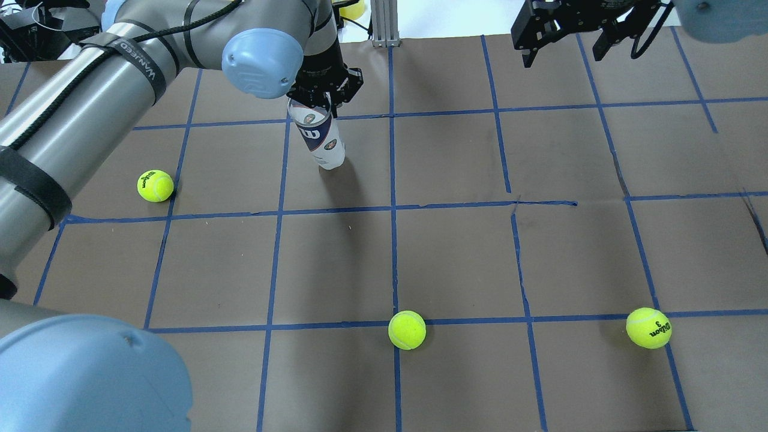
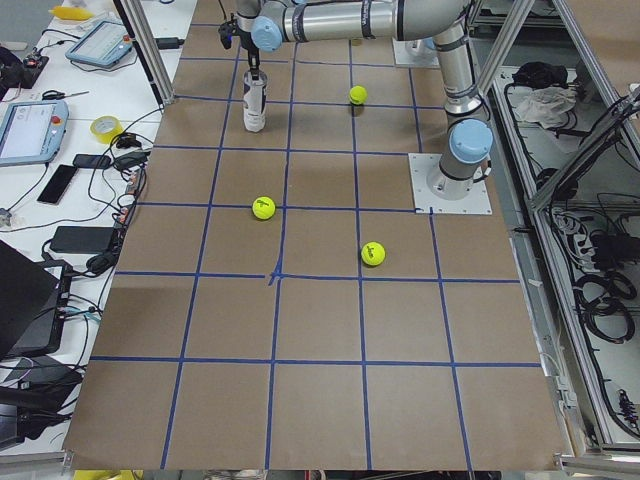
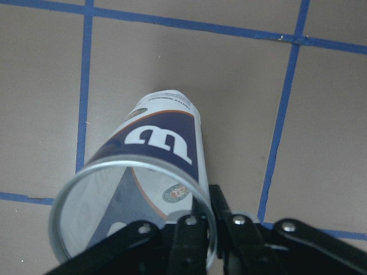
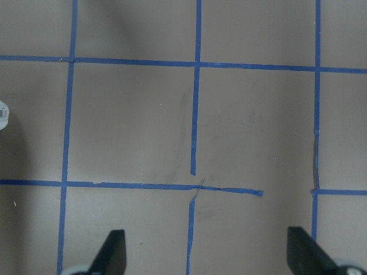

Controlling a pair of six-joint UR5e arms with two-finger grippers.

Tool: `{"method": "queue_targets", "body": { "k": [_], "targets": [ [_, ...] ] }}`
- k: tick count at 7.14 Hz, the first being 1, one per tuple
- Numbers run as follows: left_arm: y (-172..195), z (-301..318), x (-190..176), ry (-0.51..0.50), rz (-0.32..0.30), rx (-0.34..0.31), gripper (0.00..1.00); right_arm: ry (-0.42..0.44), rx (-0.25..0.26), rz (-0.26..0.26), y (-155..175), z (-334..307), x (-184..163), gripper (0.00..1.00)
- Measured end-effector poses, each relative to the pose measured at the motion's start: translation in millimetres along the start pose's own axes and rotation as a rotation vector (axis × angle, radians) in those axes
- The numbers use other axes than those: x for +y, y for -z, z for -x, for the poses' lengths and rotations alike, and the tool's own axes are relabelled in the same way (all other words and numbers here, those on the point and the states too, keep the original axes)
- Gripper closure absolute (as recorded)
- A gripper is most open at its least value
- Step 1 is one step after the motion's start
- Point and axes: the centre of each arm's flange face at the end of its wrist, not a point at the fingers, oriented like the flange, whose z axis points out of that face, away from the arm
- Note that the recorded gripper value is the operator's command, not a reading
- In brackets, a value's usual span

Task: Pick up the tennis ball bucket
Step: 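Rotate the can upright with the left gripper and set it down, then open the left gripper and lift it off the can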

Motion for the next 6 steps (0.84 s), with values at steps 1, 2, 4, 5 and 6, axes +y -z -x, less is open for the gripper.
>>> {"method": "queue_targets", "body": {
  "k": [1,2,4,5,6],
  "targets": [
    [-3.7,-1.4,-2.9,-0.014,0.024,-0.007,1.0,-0.001,0.013,0.001,-0.7,-1.3,-0.1,0.0],
    [-3.7,-2.5,-5.6,-0.028,0.05,-0.016,1.0,0.001,0.021,0.001,-0.8,-2.1,-0.1,0.0],
    [2.6,-4.5,-10.5,-0.038,0.085,-0.026,1.0,0.002,0.023,-0.002,-1.1,-2.3,-0.7,0.0],
    [0.9,-4.9,-11.7,-0.043,0.094,-0.03,0.9,0.004,0.024,-0.005,-0.7,-2.4,-0.9,0.0],
    [-2.3,-4.9,-12.3,-0.05,0.1,-0.035,0.1,0.005,0.024,-0.006,-0.6,-2.4,-1.1,0.0]
  ]
}}
